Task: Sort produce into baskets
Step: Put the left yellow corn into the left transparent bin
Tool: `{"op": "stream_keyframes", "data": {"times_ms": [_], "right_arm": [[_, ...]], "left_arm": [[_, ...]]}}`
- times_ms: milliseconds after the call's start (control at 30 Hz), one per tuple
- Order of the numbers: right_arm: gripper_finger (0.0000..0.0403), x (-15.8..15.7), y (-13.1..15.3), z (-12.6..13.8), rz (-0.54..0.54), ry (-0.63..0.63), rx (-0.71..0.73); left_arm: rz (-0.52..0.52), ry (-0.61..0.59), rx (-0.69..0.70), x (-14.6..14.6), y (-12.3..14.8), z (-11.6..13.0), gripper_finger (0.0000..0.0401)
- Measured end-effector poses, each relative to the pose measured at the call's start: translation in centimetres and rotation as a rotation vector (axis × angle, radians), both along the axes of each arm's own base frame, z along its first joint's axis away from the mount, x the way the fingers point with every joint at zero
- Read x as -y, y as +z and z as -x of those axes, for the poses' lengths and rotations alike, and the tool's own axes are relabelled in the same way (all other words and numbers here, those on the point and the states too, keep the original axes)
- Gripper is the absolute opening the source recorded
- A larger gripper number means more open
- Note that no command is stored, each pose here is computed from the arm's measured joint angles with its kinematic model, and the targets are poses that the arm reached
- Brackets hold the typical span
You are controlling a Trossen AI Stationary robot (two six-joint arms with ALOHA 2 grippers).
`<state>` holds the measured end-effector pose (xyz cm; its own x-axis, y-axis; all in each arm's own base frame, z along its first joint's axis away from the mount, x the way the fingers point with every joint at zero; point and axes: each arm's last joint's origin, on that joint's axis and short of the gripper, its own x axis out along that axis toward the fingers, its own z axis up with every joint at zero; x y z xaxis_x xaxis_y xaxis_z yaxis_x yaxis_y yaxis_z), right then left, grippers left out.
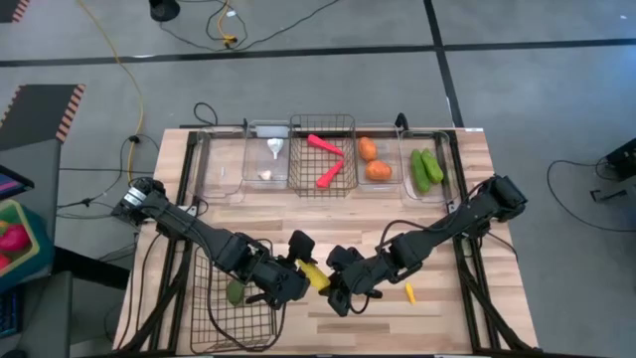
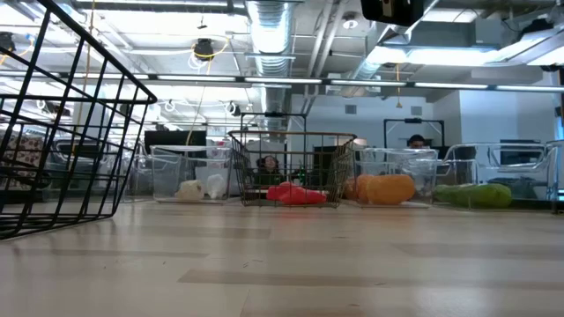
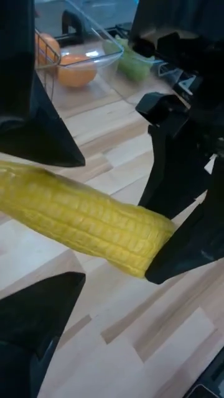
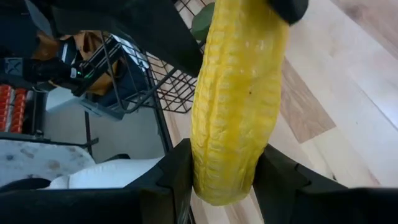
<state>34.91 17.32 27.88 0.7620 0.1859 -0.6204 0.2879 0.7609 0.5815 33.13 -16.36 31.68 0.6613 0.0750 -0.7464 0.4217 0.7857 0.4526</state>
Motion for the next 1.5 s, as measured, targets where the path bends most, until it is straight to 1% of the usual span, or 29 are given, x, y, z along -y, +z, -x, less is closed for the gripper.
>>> {"op": "stream_keyframes", "data": {"times_ms": [367, 500, 667, 967, 1267, 1500], "right_arm": [[0.0164, -0.1, 0.2, -0.2, -0.022, 0.006, 0.023], [0.0164, -0.1, 0.1, -0.2, -0.022, 0.006, 0.022], [0.0168, -0.1, 0.2, -0.2, -0.023, 0.004, 0.025], [0.0201, -0.1, 0.2, -0.2, -0.024, -0.006, 0.025], [0.0217, 0.3, 0.2, -0.4, -0.027, -0.018, 0.024], [0.0235, 1.3, 0.1, -0.9, -0.072, 0.011, 0.003]], "left_arm": [[-0.021, -0.008, 0.001, 0.0, 0.0, 0.0, 0.0141], [-0.023, -0.007, -0.004, 0.0, 0.0, 0.1, 0.0110], [-0.025, -0.010, -0.001, 0.0, 0.0, 0.0, 0.0106], [-0.024, -0.008, 0.000, 0.0, 0.0, 0.0, 0.0109], [-0.026, -0.004, 0.002, -0.1, 0.0, 0.0, 0.0109], [-0.029, 0.000, 0.004, -0.1, 0.0, 0.0, 0.0109]]}}
